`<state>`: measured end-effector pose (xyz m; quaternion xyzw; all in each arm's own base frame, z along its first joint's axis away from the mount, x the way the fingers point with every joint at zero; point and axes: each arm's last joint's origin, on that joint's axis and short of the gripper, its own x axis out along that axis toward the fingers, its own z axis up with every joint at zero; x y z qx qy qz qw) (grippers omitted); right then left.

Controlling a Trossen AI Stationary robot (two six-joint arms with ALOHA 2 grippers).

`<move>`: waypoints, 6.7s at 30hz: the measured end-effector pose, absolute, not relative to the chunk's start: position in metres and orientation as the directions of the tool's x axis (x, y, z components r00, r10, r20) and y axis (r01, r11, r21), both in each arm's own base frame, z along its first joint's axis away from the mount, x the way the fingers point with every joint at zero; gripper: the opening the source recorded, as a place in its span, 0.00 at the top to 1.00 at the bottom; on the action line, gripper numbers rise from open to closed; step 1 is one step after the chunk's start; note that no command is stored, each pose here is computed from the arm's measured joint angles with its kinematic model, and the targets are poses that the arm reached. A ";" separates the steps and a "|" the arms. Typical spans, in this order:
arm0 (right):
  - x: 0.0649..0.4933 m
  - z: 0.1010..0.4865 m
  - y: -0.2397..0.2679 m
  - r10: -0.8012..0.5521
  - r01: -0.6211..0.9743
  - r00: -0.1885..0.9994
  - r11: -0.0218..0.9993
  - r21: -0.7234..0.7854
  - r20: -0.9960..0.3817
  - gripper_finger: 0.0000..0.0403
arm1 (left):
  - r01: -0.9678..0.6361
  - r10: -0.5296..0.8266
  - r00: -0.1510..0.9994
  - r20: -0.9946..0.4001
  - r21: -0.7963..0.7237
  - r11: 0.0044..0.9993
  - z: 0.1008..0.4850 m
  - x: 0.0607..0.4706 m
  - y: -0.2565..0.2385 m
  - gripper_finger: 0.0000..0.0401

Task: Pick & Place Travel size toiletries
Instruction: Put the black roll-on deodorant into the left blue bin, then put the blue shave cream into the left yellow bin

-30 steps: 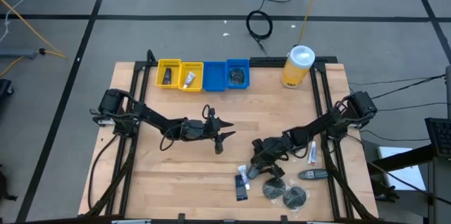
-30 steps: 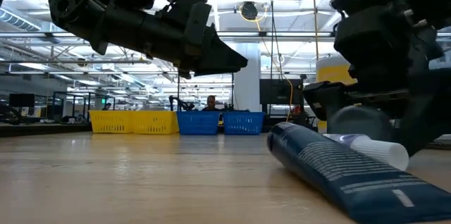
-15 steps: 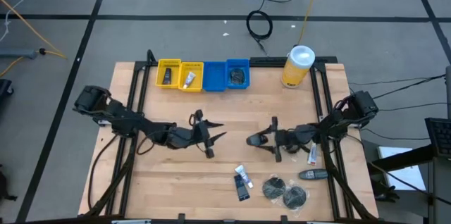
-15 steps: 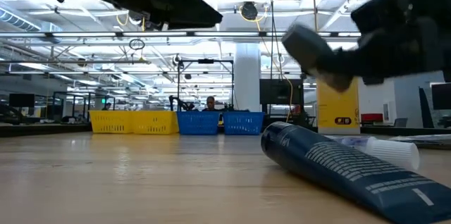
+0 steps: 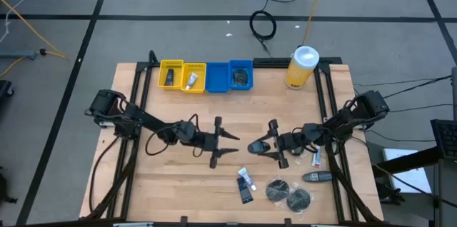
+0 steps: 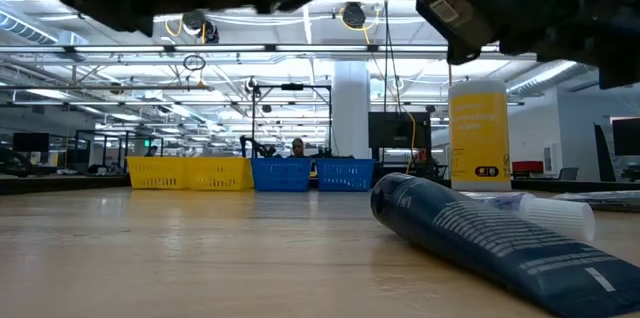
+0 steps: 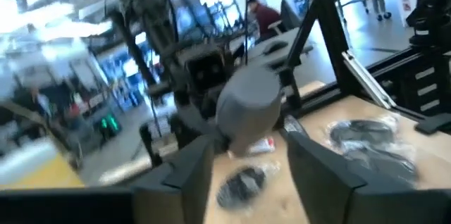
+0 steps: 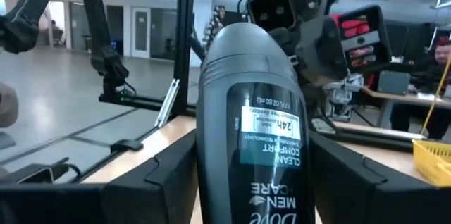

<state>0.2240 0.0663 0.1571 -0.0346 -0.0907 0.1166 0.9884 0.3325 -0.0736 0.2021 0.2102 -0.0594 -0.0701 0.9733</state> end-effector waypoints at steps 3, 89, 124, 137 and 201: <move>0.224 0.162 0.066 0.236 -0.220 0.953 0.970 -0.099 0.191 0.46 | 0.099 -0.168 0.979 0.112 0.456 0.884 0.210 0.344 -0.073 0.39; 0.159 0.117 0.078 -0.177 0.179 0.976 0.984 0.003 -0.129 0.22 | 0.272 -0.262 0.928 -0.266 0.004 0.962 0.107 0.422 -0.094 0.40; 0.154 0.121 0.075 -0.171 0.176 0.980 0.983 0.050 -0.104 0.22 | 0.233 -0.240 0.818 -0.524 -0.080 0.969 0.112 0.455 -0.086 0.53; 0.154 0.119 0.074 -0.171 0.178 0.978 0.983 0.052 -0.116 0.22 | -0.520 0.634 0.592 -0.496 0.365 0.772 0.176 0.410 -0.074 0.50; 0.154 0.119 0.074 -0.169 0.177 0.978 0.982 0.060 -0.123 0.22 | -0.834 0.609 0.292 -0.737 0.115 0.540 0.179 0.352 0.193 0.20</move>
